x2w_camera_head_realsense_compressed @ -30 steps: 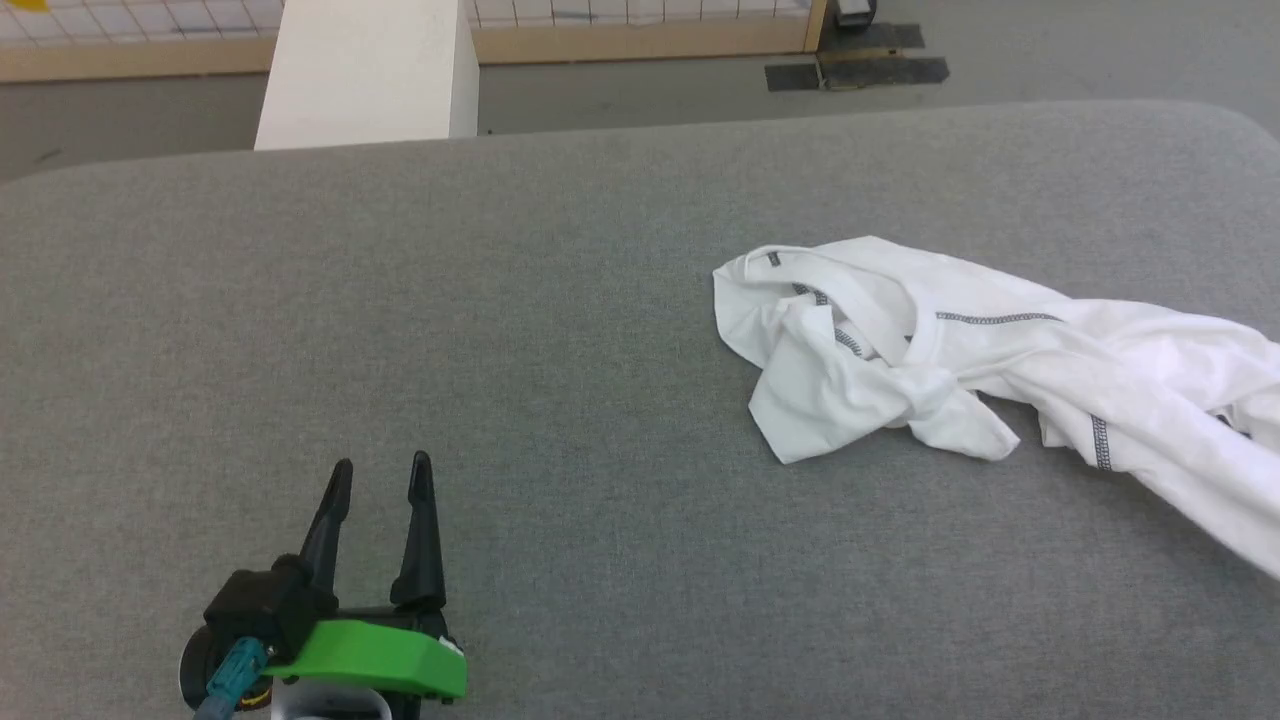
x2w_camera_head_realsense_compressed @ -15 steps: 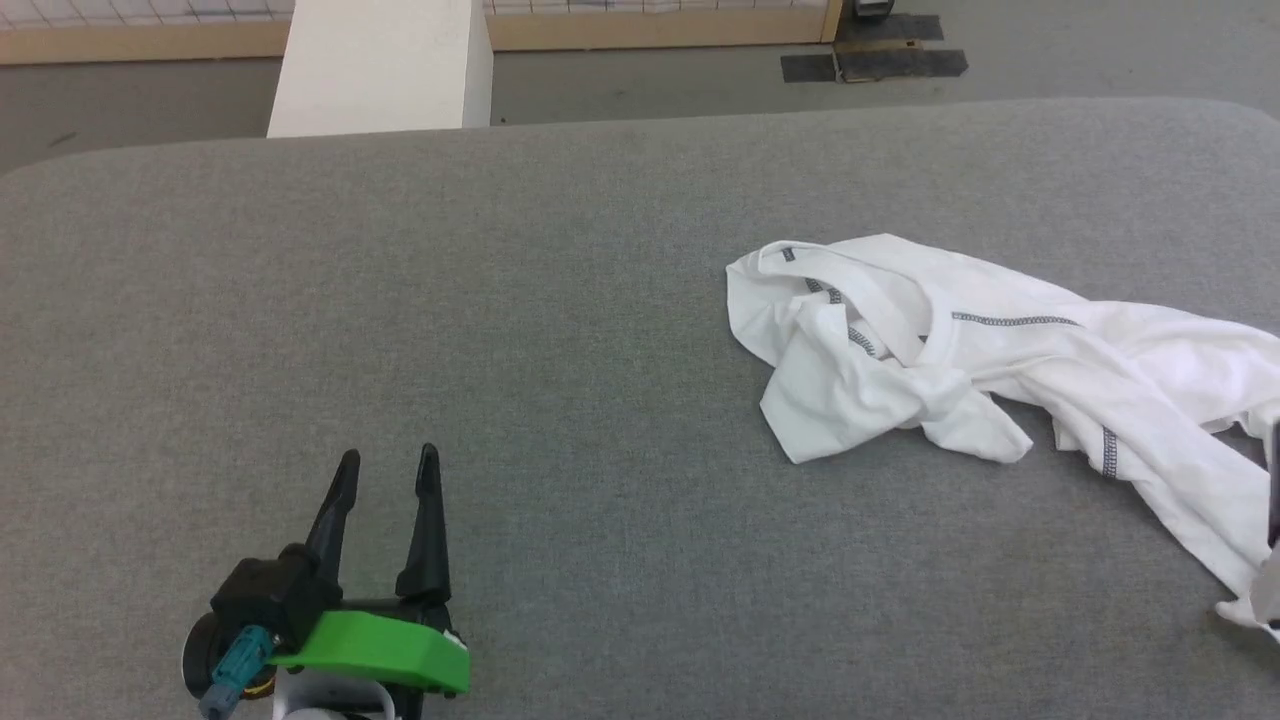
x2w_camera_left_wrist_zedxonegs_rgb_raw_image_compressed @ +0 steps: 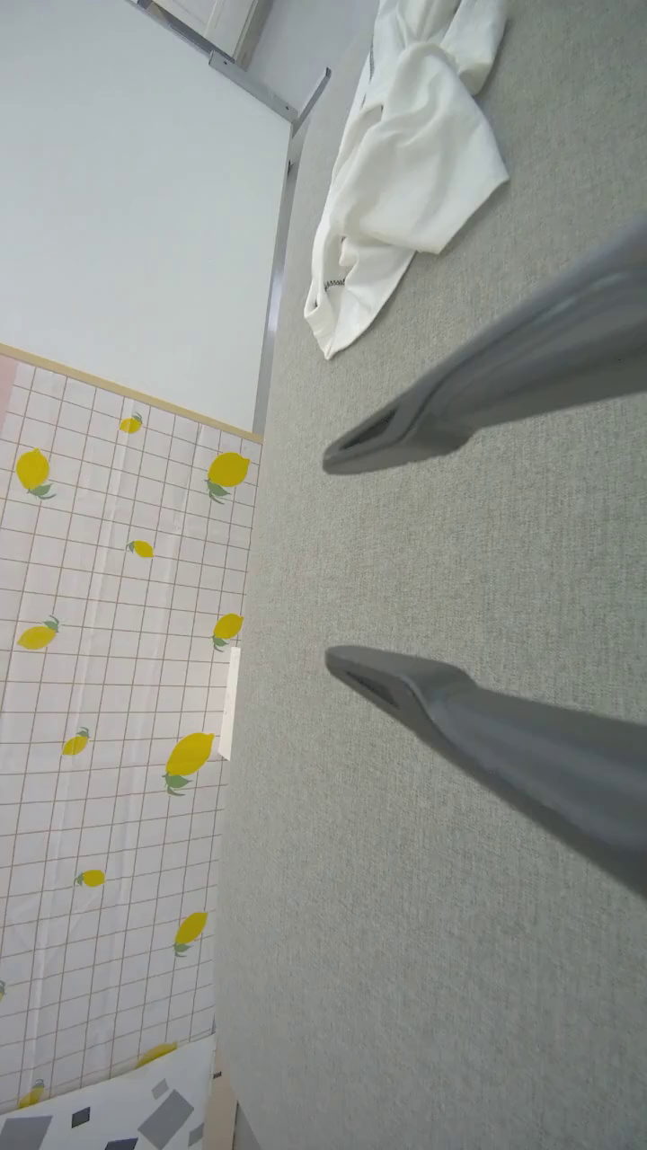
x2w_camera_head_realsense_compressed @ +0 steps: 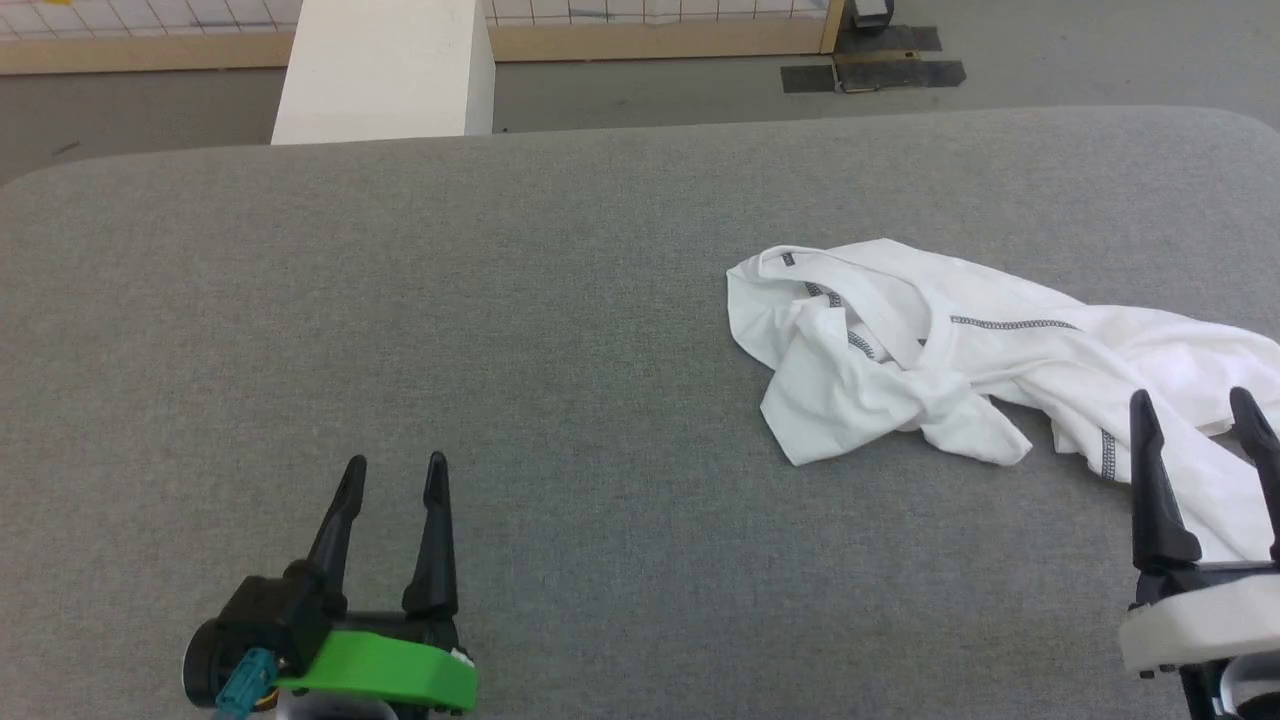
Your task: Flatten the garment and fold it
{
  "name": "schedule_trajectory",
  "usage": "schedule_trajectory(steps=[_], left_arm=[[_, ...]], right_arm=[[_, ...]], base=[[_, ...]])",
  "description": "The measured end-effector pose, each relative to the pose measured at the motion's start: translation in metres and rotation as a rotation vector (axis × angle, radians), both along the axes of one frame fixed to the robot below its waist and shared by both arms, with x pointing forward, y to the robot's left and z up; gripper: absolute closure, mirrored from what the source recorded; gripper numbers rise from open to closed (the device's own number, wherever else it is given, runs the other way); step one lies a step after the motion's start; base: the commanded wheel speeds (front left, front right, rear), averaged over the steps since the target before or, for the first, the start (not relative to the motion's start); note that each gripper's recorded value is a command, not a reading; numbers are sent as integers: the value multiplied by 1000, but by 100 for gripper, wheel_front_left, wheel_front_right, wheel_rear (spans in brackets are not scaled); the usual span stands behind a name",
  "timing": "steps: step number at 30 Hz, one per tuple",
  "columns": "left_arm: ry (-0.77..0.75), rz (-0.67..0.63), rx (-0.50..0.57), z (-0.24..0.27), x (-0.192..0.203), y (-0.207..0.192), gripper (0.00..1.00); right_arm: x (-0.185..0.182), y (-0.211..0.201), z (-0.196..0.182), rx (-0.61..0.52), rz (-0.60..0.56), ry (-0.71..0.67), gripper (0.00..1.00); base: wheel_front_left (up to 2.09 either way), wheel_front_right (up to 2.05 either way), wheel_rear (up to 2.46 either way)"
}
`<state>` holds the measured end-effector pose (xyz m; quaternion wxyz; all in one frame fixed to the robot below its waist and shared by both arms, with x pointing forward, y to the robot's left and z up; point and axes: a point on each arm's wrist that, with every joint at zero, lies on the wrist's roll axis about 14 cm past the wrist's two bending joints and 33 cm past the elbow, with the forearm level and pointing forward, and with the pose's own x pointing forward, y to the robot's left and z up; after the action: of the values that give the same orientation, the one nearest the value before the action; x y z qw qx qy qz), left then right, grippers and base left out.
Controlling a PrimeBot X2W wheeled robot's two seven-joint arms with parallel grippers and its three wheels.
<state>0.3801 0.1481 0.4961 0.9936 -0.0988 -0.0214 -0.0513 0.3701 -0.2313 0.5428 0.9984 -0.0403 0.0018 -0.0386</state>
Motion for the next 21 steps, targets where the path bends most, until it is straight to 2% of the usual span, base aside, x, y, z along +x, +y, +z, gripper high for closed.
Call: schedule_trajectory(steps=[4, 11, 16, 21], left_arm=[[-30, -80, 35, 9, 6, -20, 0], [-70, -384, 123, 41, 37, -99, 0], [9, -597, 190, 30, 46, -160, 0], [137, -731, 265, -9, 49, -192, 0]], right_arm=[[-2, -5, -10, 41, -13, -6, 0], [6, -14, -18, 44, -39, -5, 0], [22, -18, -19, 46, -48, -20, 0], [31, -21, -34, 63, -57, 12, 0]], base=[[0, 0, 0], [0, 0, 0], [0, 0, 0], [0, 0, 0]])
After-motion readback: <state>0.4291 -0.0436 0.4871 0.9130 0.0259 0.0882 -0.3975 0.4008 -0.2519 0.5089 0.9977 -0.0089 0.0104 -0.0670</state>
